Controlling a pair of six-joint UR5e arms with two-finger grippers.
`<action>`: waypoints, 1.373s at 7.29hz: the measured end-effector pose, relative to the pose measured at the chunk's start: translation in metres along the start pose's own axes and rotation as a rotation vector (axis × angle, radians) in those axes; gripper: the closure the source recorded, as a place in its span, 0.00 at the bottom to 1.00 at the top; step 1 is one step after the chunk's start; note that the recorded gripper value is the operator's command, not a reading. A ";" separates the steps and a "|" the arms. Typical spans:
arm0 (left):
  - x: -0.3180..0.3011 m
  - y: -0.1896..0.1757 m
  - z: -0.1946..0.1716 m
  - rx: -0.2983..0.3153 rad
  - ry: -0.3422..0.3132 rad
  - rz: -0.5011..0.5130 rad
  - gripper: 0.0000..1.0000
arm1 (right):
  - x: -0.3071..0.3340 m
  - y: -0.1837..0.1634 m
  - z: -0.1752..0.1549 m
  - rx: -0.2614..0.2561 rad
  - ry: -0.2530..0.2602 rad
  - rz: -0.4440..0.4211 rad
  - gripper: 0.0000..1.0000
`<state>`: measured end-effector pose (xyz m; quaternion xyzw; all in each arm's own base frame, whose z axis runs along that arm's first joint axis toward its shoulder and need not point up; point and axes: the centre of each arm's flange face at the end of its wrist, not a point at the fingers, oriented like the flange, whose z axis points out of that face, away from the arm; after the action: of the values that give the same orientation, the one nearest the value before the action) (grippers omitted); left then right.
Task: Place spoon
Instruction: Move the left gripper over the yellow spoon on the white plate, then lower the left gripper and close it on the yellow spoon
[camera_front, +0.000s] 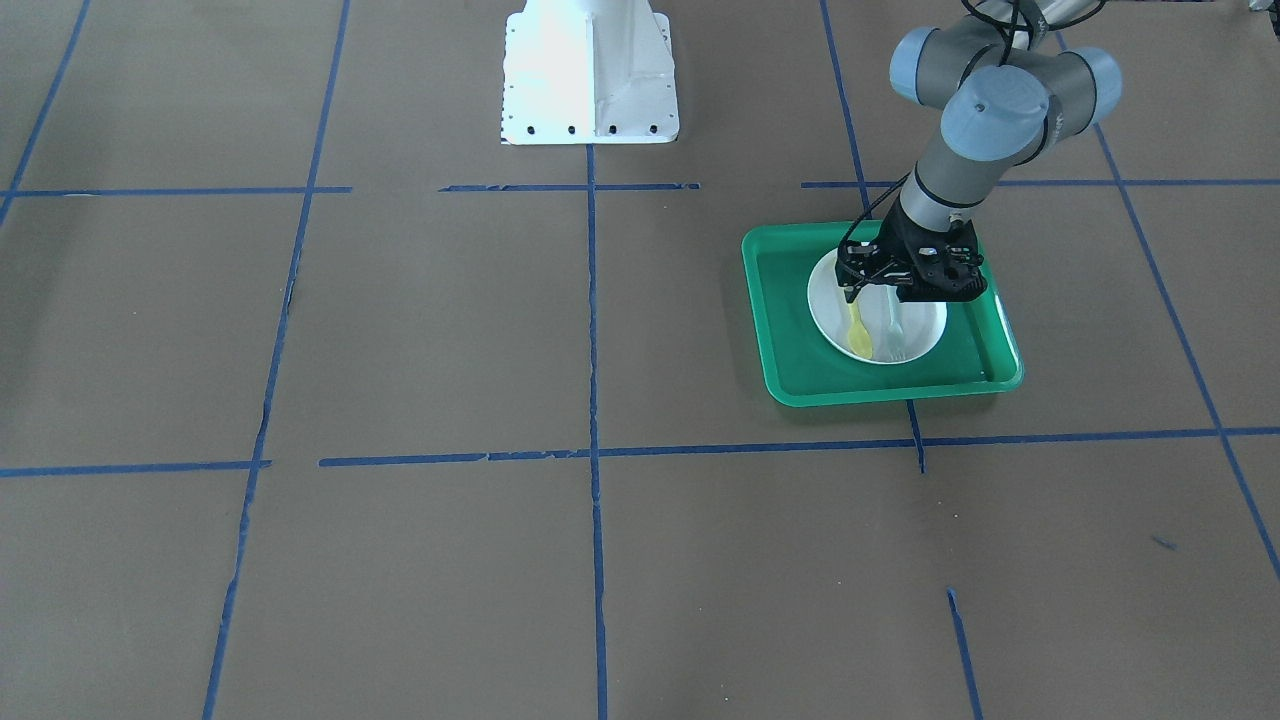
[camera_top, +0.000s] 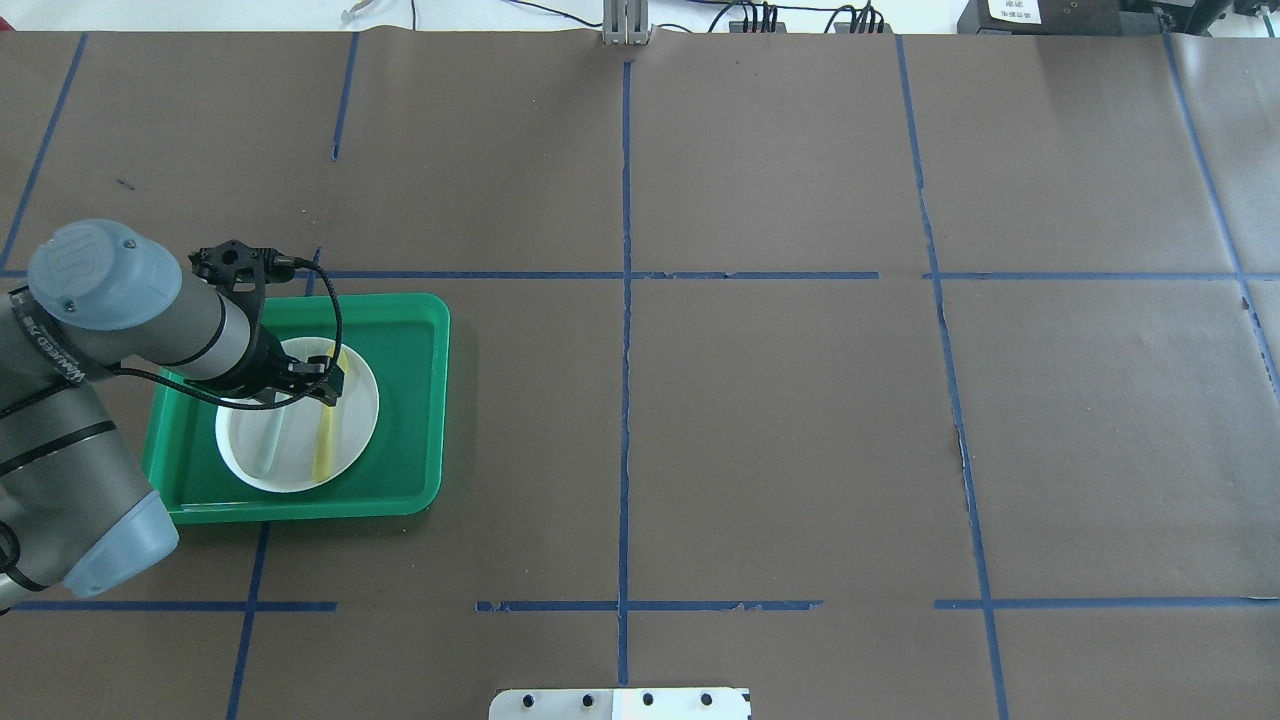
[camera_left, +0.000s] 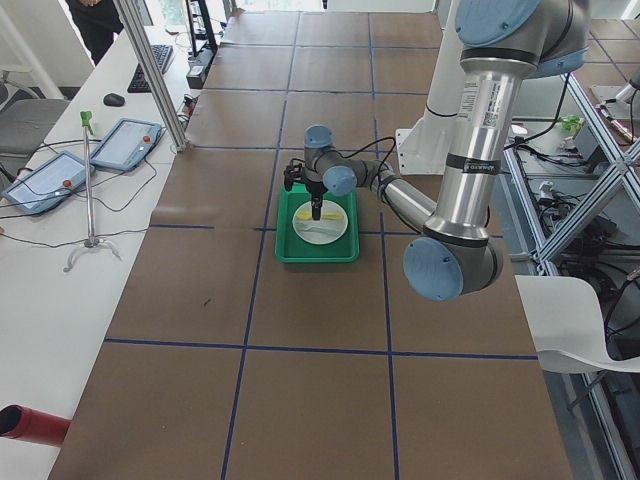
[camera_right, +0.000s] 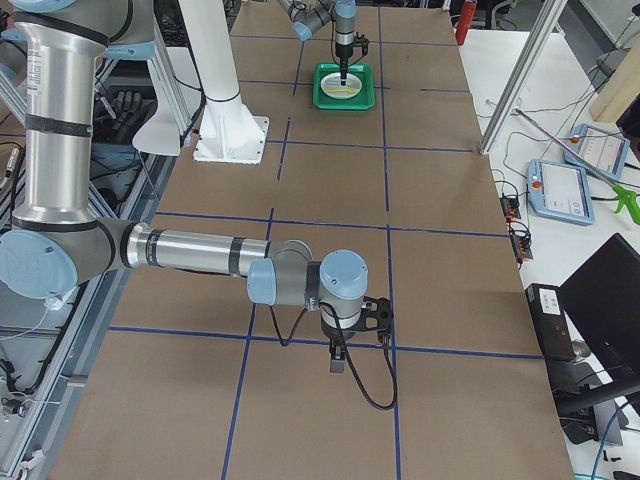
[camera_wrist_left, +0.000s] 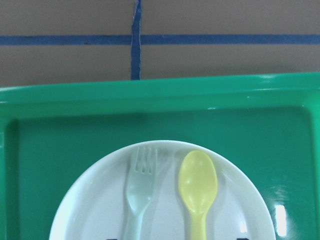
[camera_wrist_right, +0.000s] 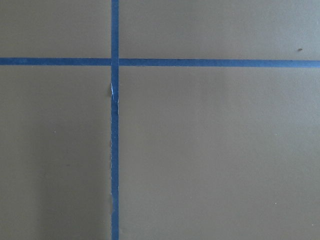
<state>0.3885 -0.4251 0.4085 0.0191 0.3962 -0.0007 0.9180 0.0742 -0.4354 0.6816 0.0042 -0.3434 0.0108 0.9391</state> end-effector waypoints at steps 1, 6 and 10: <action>0.004 0.003 0.006 -0.010 -0.002 0.005 0.41 | 0.000 0.000 0.000 0.001 0.000 0.000 0.00; 0.011 0.005 0.029 -0.043 -0.020 0.007 0.53 | 0.000 0.000 0.000 0.000 0.000 0.000 0.00; 0.014 0.003 0.034 -0.051 -0.025 0.008 1.00 | 0.000 0.000 0.000 0.000 0.000 0.001 0.00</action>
<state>0.4229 -0.4233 0.4219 -0.0029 0.3846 0.0127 0.9230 0.0742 -0.4354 0.6816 0.0041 -0.3434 0.0111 0.9391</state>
